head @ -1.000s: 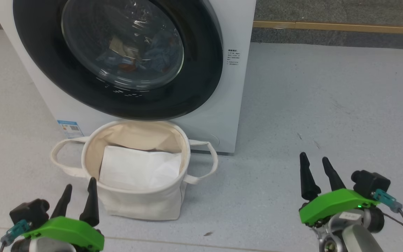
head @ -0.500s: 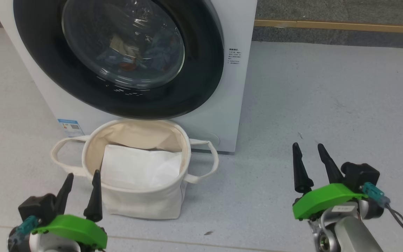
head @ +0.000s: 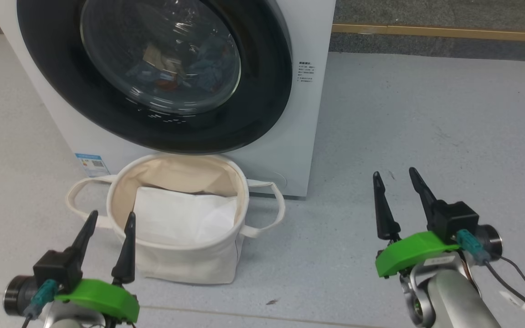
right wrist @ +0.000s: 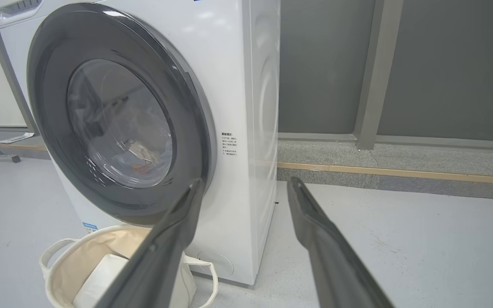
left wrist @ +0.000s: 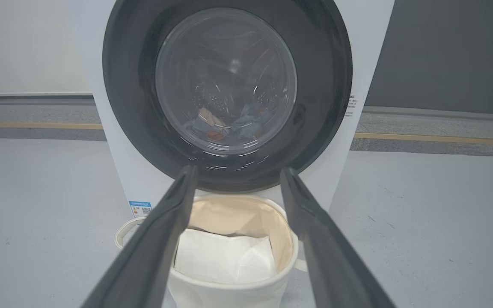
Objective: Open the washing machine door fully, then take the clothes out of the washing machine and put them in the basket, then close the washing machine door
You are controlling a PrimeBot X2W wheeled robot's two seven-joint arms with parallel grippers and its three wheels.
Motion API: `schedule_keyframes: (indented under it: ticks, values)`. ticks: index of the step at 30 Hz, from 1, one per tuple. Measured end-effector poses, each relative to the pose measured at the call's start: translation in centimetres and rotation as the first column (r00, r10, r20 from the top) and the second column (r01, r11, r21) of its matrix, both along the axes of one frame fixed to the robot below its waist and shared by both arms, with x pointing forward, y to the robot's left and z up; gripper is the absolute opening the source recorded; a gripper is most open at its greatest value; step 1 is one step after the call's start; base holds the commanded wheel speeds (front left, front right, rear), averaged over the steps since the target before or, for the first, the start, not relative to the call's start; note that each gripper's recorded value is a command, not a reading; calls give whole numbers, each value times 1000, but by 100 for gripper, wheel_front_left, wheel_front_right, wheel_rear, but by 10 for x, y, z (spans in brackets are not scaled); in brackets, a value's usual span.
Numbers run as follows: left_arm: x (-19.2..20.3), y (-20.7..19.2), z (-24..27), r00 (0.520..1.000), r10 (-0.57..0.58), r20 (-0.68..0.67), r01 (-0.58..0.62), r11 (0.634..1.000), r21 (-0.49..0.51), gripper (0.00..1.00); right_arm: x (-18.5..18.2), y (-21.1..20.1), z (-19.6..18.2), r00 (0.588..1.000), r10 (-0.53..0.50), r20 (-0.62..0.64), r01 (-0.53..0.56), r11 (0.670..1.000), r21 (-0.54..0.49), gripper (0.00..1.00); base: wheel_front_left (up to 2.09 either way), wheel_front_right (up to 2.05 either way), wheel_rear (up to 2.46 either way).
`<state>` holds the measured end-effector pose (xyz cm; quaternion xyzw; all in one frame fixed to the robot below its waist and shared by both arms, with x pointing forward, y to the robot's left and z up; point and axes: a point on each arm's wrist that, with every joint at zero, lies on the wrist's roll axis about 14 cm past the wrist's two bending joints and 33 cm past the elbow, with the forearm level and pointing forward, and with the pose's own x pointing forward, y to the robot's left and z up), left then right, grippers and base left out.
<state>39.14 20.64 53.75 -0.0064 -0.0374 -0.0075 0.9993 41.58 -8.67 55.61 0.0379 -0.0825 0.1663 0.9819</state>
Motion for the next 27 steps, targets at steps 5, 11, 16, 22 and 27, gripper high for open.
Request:
schedule_keyframes:
  ticks: [5, 11, 16, 22, 27]
  values:
    - [1, -1, 9, 999, -9, 39, 8, 1000, 26, 100, 3, 6, 9, 999, 17, 51, -13, 998, -66, 100, 0, 0, 0]
    - [1, -1, 22, 996, -21, 81, 24, 999, -38, 100, 5, 9, 17, 995, 24, 96, -12, 993, -120, 100, 0, 0, 0]
    - [0, 0, 22, 996, -23, 81, 25, 999, -22, 100, 5, 9, 16, 995, 26, 99, -13, 991, -130, 100, 0, 0, 0]
    - [1, -2, 21, 997, -26, 77, 28, 999, -19, 100, 5, 7, 17, 995, 19, 96, -8, 994, -113, 100, 0, 0, 0]
    - [0, -2, 20, 997, -28, 74, 28, 1000, -8, 100, 6, 2, 19, 995, 3, 95, 6, 996, -94, 100, 0, 0, 0]
